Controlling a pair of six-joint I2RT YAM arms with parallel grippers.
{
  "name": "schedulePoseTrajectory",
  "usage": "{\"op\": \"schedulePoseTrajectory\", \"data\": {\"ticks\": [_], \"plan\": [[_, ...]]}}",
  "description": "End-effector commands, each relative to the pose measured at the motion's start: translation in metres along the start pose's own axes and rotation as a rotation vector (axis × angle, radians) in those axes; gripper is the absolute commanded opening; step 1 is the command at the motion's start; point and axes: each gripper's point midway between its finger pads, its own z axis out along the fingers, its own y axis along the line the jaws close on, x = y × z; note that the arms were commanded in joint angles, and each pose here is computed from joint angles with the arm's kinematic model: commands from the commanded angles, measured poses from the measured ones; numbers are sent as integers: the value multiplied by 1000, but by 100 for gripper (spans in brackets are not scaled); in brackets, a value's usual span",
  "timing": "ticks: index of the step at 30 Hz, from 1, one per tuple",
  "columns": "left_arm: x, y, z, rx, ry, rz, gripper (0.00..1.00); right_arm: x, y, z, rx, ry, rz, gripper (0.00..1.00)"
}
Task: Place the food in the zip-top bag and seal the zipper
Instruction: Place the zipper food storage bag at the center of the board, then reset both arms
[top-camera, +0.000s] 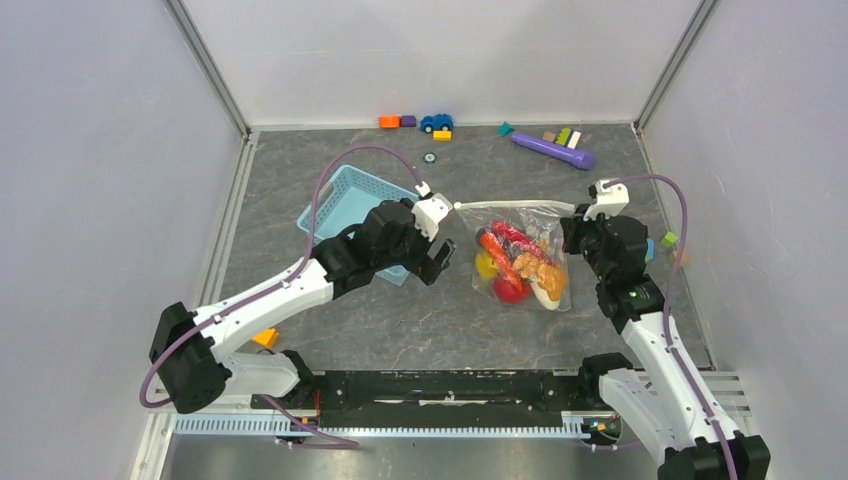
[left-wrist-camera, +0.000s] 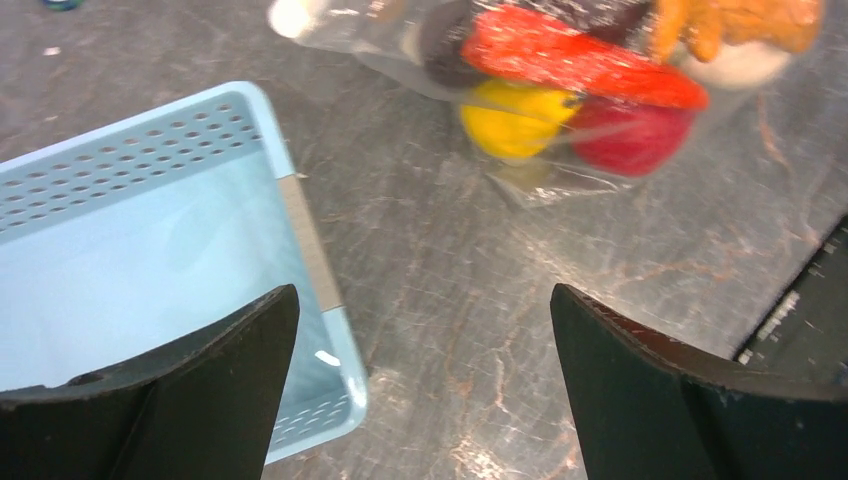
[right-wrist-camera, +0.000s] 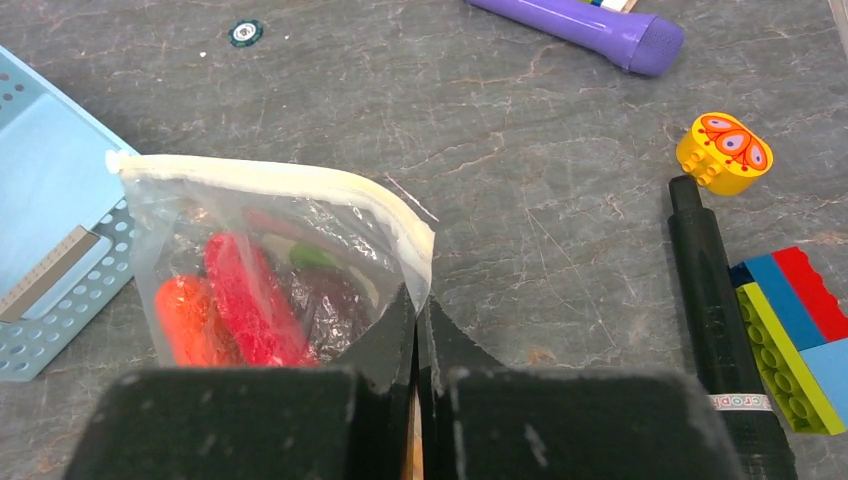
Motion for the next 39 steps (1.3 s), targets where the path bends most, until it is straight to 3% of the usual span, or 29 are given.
{"op": "schedulePoseTrajectory", "data": {"ticks": [1, 5, 10, 19, 21, 23, 24, 27, 39], "plan": [[-46, 37, -20, -214, -176, -61, 100, -20, -5, 3, 32, -49, -19, 0], [-54, 77, -34, -442, -240, -158, 100, -14, -20, 6, 116, -32, -12, 0], [-48, 139, -50, -712, -264, -396, 100, -5, -45, 9, 258, -10, 1, 2], [-24, 195, -62, -919, -253, -627, 100, 20, -69, 22, 380, 52, -11, 11], [-21, 202, -64, -935, -256, -654, 100, 22, -71, 25, 387, 67, -20, 29], [-17, 206, -68, -949, -252, -682, 100, 22, -72, 29, 392, 76, -19, 67], [-15, 209, -70, -961, -254, -698, 100, 20, -71, 31, 392, 75, -18, 78], [-10, 213, -80, -984, -267, -733, 100, 11, -73, 30, 413, 71, -4, 96], [-9, 205, -130, -1006, -389, -790, 100, -44, -100, -39, 609, -158, 51, 98]]}}
